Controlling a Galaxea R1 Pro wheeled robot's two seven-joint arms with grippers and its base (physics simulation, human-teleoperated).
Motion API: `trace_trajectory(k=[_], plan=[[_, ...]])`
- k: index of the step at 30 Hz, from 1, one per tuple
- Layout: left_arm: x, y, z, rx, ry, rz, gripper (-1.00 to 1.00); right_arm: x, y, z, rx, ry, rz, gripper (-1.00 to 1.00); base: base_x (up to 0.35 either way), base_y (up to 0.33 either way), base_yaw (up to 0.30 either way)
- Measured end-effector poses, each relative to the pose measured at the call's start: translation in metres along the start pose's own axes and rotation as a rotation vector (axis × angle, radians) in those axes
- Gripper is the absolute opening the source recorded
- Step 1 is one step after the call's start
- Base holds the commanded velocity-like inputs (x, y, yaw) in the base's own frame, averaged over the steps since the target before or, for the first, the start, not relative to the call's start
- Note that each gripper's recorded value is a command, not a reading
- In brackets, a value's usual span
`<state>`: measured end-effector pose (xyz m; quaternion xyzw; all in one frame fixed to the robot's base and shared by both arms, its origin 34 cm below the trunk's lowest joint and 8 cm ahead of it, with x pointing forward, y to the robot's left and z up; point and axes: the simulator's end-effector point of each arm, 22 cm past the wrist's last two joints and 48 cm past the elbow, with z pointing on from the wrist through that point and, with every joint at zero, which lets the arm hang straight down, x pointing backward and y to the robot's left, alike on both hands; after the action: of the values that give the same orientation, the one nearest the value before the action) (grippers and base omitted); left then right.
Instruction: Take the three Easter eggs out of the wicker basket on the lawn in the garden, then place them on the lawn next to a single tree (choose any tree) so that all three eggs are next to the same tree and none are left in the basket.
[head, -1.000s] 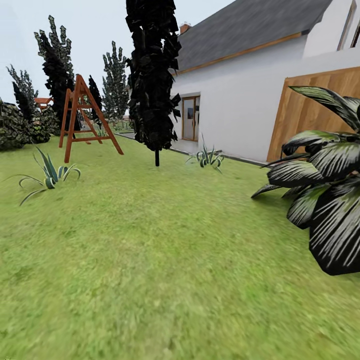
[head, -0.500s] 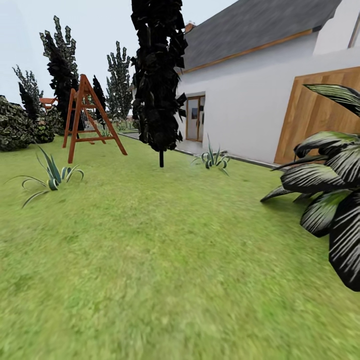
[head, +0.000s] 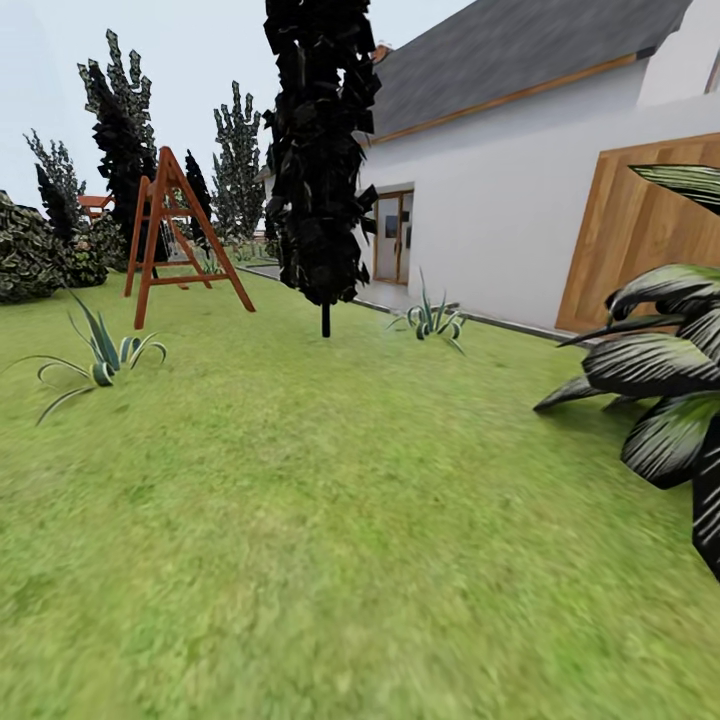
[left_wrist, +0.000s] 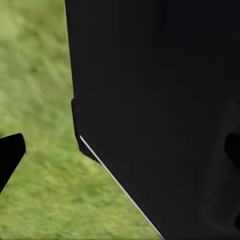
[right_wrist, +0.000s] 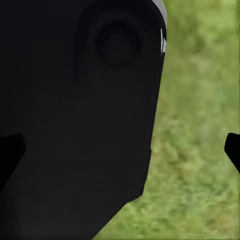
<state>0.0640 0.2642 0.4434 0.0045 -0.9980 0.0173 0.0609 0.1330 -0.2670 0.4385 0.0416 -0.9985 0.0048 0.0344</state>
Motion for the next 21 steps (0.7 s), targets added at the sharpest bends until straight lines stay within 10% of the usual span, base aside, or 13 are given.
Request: trace_trajectory(k=[21], plan=[[0.0,0.0,0.0,0.0,0.0,0.0,1.0,-0.0001,0.0,0.0,0.0,-0.001,0.0,1.0,0.315,0.144,0.0]])
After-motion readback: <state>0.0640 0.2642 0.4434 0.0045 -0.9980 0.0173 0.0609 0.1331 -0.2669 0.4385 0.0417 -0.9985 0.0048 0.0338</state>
